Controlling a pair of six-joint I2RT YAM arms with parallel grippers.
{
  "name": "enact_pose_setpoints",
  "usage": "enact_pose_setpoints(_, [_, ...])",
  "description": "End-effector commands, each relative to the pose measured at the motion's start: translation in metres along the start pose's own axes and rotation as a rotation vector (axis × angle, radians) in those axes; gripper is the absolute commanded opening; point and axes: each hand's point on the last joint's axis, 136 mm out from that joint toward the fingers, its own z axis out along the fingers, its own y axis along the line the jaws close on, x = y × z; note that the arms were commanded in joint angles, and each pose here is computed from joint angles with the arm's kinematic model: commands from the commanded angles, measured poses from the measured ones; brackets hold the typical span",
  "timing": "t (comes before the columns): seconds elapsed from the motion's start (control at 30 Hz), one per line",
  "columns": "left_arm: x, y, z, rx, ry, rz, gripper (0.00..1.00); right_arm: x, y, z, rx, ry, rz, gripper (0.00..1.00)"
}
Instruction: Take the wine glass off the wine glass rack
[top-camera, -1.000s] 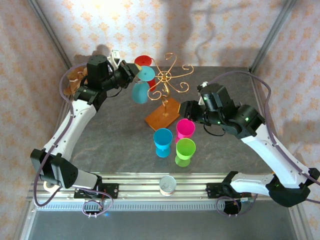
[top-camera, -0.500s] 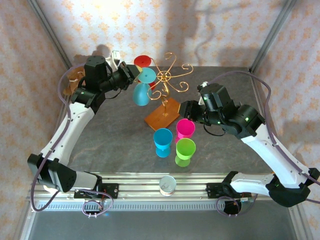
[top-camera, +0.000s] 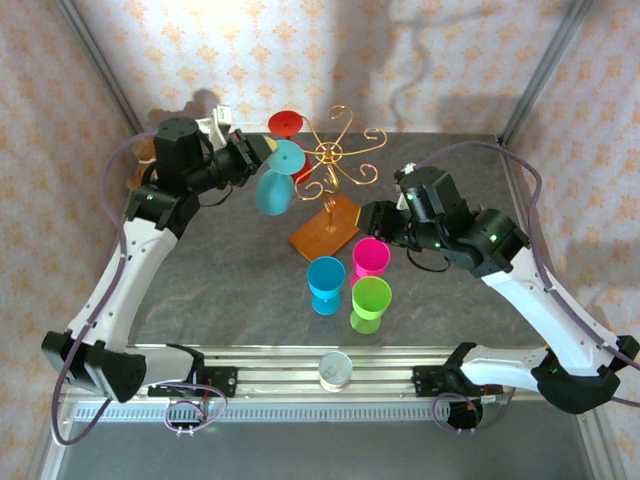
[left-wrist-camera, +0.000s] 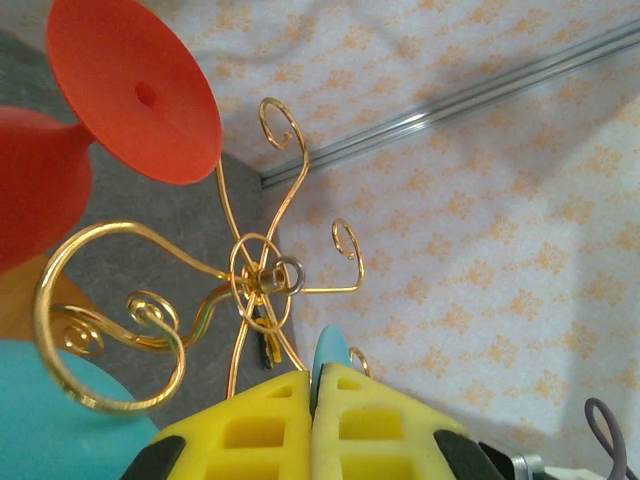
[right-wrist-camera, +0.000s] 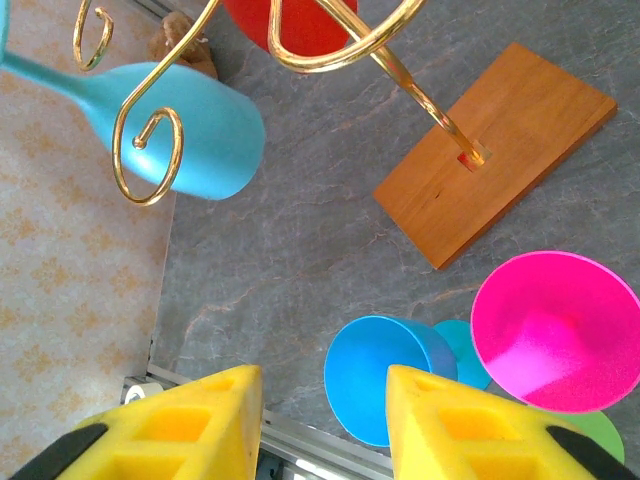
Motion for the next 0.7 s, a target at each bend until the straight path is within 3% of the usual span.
enact_pose_setpoints(0.0, [0.006, 0.002, -0.024, -0.049, -0.029, 0.082, 0.0, -0.006, 0.003, -0.004, -0.018, -0.027, 0.013, 0.38])
enact_pose_setpoints(0.4, [0.045, 0.064, -0.096, -0.368, -0.022, 0.316, 0.0, 0.003, -0.006, -0.005, -0.006, -0.013, 0.003, 0.37])
enact_pose_setpoints(0.67, [0.05, 0.094, -0.131, -0.573, 0.005, 0.509, 0.0, 0.017, -0.02, -0.004, 0.015, 0.014, -0.004, 0.35])
